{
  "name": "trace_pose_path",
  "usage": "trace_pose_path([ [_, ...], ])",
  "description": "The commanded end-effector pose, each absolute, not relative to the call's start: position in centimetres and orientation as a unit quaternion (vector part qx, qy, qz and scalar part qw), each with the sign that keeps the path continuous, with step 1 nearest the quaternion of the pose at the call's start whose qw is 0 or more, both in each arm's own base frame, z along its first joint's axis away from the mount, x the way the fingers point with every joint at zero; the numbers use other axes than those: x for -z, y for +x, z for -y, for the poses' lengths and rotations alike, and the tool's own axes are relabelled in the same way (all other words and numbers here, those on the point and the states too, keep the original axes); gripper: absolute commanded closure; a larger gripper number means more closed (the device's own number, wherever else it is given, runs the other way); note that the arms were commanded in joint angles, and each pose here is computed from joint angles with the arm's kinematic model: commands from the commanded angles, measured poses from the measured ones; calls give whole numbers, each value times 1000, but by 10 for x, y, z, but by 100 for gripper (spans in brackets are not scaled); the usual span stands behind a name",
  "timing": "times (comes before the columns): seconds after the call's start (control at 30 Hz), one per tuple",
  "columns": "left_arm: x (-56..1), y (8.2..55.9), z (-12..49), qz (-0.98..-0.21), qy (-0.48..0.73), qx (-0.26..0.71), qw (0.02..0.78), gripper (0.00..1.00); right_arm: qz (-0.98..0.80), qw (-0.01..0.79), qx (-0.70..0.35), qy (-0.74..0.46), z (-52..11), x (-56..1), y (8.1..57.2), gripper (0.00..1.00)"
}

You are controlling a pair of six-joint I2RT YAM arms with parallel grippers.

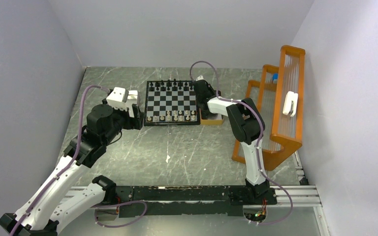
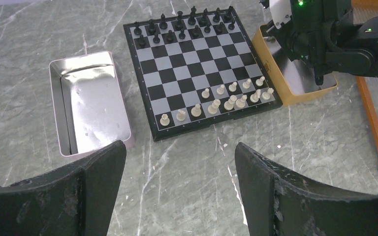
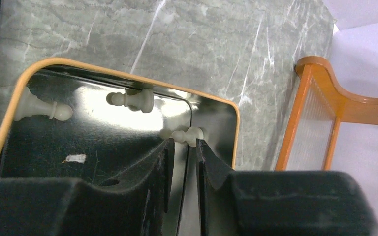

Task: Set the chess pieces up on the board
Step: Pick up the chess piece from the storage box.

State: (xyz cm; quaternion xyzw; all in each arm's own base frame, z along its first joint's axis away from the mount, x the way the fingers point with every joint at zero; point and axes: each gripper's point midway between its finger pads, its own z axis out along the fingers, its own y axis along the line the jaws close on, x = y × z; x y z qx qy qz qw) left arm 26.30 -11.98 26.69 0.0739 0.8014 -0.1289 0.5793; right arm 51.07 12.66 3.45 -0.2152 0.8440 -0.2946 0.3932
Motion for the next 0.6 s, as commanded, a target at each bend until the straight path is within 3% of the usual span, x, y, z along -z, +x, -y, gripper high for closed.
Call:
trace_pose_path([
  [0.0, -278, 263, 115, -795, 67, 127, 590, 15, -836, 403, 304, -216, -129, -36, 519, 74],
  [0.57, -277, 263, 114, -796, 65, 122, 589, 15, -835, 394, 314, -223, -129, -21, 522, 74],
])
